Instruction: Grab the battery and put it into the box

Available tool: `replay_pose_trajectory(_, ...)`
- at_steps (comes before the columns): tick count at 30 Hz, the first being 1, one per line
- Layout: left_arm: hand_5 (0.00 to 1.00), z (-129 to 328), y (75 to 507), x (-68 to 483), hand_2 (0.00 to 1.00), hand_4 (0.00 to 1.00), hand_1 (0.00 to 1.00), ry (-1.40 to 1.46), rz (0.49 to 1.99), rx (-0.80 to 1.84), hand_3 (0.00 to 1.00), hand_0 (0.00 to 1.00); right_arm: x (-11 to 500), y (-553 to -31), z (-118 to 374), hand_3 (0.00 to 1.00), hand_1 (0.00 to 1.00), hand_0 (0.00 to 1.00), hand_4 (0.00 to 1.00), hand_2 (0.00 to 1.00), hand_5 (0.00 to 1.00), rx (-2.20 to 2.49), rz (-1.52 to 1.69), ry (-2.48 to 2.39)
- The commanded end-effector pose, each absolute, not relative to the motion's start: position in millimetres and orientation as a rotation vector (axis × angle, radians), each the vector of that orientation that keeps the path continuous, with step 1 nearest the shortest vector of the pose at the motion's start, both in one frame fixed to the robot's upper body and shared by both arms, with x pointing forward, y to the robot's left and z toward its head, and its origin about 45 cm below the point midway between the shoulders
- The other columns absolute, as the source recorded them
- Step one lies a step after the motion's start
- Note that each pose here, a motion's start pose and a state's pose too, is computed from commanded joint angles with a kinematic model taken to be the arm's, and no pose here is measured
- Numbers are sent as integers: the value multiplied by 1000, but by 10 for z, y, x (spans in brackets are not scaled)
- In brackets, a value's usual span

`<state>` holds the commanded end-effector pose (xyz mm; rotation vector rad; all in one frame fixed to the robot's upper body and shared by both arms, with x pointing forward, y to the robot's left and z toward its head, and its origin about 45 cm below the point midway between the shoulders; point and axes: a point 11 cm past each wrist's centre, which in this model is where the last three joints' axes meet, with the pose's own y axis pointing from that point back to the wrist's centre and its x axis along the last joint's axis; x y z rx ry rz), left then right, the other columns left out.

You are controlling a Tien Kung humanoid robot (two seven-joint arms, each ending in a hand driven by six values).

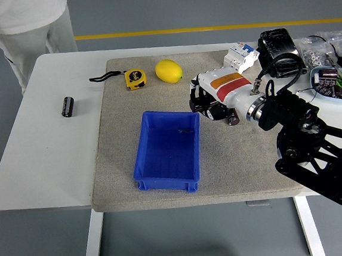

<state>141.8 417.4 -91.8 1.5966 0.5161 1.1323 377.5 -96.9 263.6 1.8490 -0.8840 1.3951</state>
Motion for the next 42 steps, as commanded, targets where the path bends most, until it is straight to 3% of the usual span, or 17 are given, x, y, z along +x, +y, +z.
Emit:
replay_pose_trajectory(9, 705, -885, 4197, 1491, 611, 712, 527, 499, 1135, 1601, 690, 576, 3591, -485, 2384, 474, 424, 482, 795, 440, 2, 1931, 1399, -598)
replay_pose_trajectory(10, 704, -883, 4197, 1498, 604, 713, 526, 498, 1135, 1601, 690, 569, 3582, -471, 2354, 513, 489, 572, 756, 522, 114, 1932, 1394, -573)
replay_pose_trajectory(15, 704, -877, 4202, 1510, 604, 713, 526, 497, 1142, 1600, 690, 569, 3554, -470, 2212, 513, 489, 572, 756, 522, 114, 1906, 1383, -444)
replay_pose_trajectory(16, 707, -877, 4201, 1511, 598, 715, 520, 497, 1142, 1599, 690, 562, 3555, -479, 2193, 896, 726, 707, 998, 794, 269, 1903, 1379, -429)
replay_pose_trajectory(21, 707, -881, 4199, 1500, 598, 715, 520, 500, 1135, 1602, 690, 562, 3561, -506, 2138, 896, 726, 707, 998, 794, 269, 1893, 1371, -368)
replay_pose_trajectory(22, 704, -882, 4197, 1496, 598, 714, 517, 501, 1134, 1603, 689, 561, 3561, -506, 2138, 954, 787, 781, 998, 856, 308, 1894, 1372, -365)
replay_pose_trajectory(32, 705, -901, 4178, 1458, 596, 714, 516, 513, 1134, 1600, 689, 559, 3673, -673, 2389, 939, 779, 766, 998, 845, 333, 1895, 1403, -465)
replay_pose_trajectory(33, 705, -902, 4179, 1456, 596, 714, 516, 514, 1135, 1599, 689, 559, 3709, -743, 2452, 939, 779, 766, 998, 845, 333, 1886, 1404, -491)
replay_pose_trajectory(34, 700, -903, 4179, 1453, 591, 713, 516, 515, 1136, 1598, 687, 559, 3755, -817, 2521, 877, 750, 728, 998, 812, 332, 1876, 1403, -523)
replay_pose_trajectory(42, 699, -911, 4140, 1468, 595, 713, 522, 514, 1129, 1592, 687, 560, 4228, -1321, 2594, 853, 735, 710, 998, 792, 328, 1775, 1343, -732)
